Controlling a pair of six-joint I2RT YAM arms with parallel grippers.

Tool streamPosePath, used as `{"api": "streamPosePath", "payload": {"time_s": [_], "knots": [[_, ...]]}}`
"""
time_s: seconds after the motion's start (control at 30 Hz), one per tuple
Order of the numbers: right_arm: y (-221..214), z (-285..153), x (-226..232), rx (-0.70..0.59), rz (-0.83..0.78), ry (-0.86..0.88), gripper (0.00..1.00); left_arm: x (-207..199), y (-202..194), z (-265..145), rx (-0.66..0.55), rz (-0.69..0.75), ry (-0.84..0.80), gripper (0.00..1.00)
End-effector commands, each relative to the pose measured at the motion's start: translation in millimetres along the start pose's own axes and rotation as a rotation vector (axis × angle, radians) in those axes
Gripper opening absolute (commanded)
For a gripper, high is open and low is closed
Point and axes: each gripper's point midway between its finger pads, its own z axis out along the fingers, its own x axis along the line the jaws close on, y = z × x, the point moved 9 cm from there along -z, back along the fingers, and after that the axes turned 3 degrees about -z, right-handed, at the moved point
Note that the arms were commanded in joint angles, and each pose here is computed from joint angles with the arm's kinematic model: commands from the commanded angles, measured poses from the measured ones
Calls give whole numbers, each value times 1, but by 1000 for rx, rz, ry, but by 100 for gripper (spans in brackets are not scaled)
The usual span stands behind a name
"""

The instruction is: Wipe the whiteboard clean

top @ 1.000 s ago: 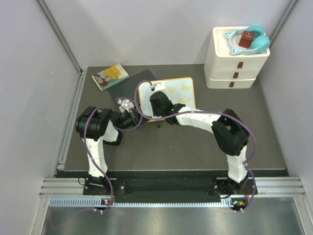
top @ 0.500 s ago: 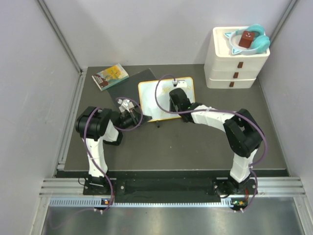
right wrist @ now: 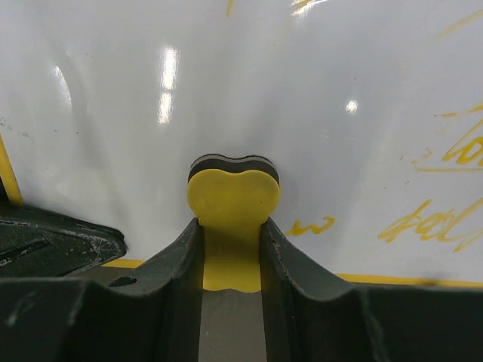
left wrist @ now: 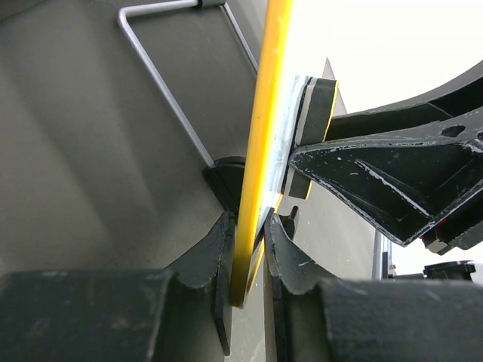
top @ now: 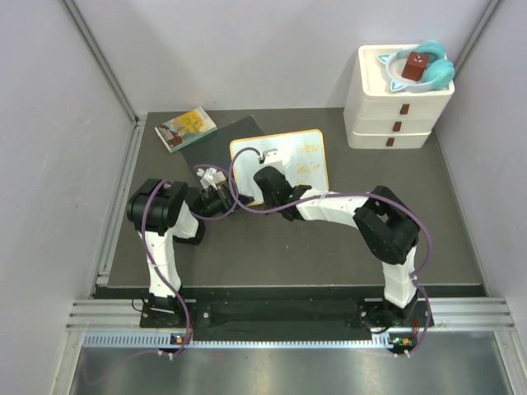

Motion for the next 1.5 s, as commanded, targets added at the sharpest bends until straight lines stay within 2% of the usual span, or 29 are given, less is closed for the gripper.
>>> {"api": "streamPosePath", "payload": {"time_s": [0.0, 0.27, 0.63, 0.9, 1.3, 1.47], "knots": [[-50, 24, -20, 190, -41, -87, 0, 13, 3, -3, -95, 44, 87, 0], [-44, 39, -96, 201, 103, -260, 0, 16, 4, -2, -94, 35, 96, 0], [-51, 48, -162, 248, 217, -443, 0, 18, 4, -1, -90, 30, 108, 0], [-56, 39, -149, 253, 210, -354, 0, 22, 5, 1, -81, 14, 127, 0], [-47, 27, -69, 203, 30, -175, 0, 21, 2, 7, -49, 22, 134, 0], [-35, 29, -67, 182, 12, -202, 0, 22, 2, 9, -41, 21, 143, 0]]}}
